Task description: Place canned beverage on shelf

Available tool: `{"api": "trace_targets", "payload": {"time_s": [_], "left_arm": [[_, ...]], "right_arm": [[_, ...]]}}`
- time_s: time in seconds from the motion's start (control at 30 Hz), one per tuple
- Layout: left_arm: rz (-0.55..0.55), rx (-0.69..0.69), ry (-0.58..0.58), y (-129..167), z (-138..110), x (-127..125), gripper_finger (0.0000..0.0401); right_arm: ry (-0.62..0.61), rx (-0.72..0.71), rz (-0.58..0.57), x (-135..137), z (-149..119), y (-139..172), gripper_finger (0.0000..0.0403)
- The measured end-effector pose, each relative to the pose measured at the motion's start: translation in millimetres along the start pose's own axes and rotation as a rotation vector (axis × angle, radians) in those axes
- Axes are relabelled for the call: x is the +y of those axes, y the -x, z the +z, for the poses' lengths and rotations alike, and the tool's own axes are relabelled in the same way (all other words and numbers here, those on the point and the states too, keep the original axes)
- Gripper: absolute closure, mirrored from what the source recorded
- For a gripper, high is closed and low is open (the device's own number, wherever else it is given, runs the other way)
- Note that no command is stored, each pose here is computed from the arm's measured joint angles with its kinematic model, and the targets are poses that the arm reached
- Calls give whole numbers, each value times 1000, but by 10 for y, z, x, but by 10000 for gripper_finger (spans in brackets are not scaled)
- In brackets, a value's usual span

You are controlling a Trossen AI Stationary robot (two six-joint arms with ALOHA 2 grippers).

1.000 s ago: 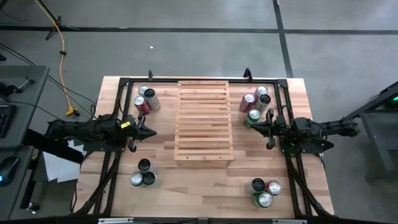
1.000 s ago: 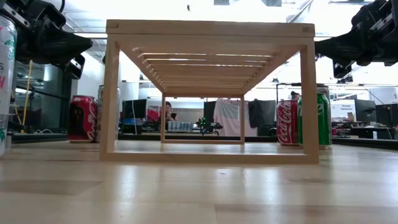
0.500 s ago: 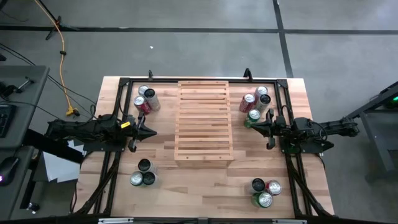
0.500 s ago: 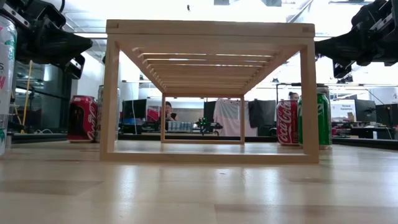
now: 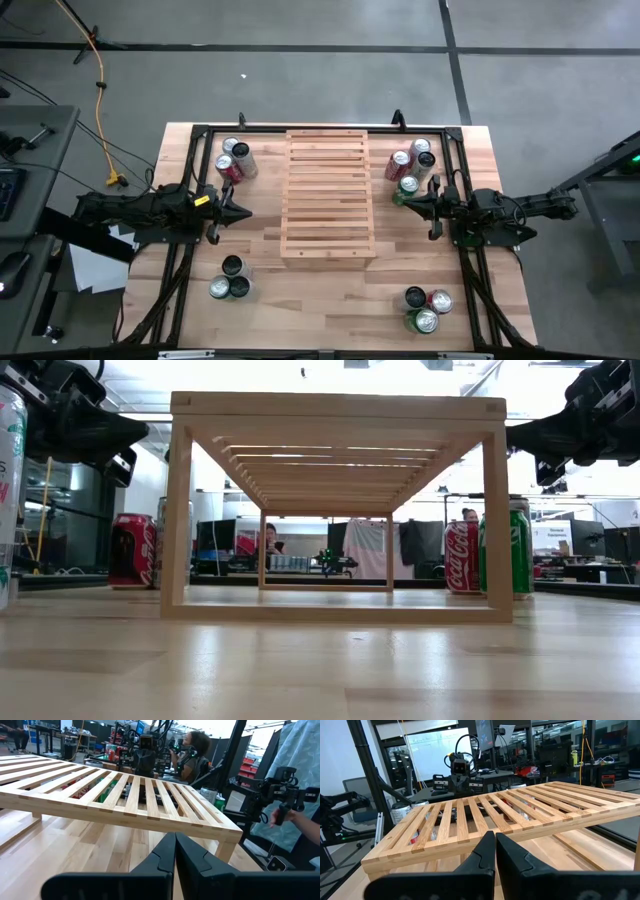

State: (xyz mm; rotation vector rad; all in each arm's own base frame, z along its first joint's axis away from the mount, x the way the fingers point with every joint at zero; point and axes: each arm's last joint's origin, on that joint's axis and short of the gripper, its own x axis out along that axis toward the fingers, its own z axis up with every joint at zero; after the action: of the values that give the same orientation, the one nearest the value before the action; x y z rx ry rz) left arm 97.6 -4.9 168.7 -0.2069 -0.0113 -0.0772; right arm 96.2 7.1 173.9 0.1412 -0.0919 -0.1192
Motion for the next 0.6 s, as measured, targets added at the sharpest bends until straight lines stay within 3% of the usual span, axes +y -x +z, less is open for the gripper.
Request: {"api": "trace_targets", "payload": {"time_s": [0.6], "left_arm": [[7, -1, 0, 0, 0, 2, 398]], "right_arm": [[-8, 0, 0, 0, -1, 0, 403]]}}
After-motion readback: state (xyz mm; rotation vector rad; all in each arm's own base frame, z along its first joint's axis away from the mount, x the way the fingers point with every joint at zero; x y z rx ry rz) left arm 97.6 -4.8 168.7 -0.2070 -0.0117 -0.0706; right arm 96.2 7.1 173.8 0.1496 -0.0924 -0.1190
